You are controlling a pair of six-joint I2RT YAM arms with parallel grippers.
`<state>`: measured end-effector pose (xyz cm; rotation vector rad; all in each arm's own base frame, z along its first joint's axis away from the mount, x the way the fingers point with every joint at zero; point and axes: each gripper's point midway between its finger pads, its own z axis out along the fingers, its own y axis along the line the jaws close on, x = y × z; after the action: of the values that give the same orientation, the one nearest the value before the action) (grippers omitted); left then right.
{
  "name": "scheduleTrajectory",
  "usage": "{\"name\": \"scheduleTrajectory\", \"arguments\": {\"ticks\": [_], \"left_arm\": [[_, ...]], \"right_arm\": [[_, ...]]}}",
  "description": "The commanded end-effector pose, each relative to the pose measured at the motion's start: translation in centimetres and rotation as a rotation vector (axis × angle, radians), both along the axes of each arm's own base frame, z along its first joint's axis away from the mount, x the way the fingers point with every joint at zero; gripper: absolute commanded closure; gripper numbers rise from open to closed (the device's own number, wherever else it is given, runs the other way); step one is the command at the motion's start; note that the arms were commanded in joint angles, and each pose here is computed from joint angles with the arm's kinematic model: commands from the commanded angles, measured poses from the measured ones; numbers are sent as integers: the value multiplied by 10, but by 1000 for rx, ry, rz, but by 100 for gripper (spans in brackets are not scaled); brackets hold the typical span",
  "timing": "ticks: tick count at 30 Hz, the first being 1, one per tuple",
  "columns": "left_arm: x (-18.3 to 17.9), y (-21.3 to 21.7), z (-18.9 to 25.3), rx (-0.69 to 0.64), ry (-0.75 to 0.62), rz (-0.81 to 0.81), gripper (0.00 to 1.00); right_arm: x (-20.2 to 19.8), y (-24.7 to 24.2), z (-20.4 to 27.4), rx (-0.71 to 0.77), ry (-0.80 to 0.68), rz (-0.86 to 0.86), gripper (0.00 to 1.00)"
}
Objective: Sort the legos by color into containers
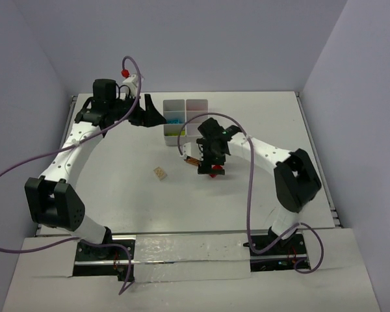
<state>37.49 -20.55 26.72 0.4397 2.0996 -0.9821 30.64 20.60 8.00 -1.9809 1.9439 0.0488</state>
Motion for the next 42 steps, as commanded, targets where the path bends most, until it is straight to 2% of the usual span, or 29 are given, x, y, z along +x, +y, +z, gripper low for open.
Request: {"name": "scheduleTrajectory", "arguments": {"ticks": [1, 9, 14, 23, 34, 42], "left_arm": [[-7, 13, 18, -78, -20, -59, 10], [-3, 49, 38, -201, 2, -68, 10], [3, 68, 37, -208, 8, -31, 10], [1, 72, 34, -209, 16, -14, 9], [6, 76, 36, -200, 13, -5, 8], [8, 77, 34, -201, 20, 0, 8]], "right_arm": [[6, -3, -7, -181, 55, 159, 7], [9, 2, -21, -309, 61, 176, 7], [-5, 8, -27, -344, 73, 209, 7], [-10, 7, -48, -410, 83, 222, 8], [-5, 0, -70, -547, -56, 304, 19], [-13, 6, -77, -558, -71, 345, 31]]}}
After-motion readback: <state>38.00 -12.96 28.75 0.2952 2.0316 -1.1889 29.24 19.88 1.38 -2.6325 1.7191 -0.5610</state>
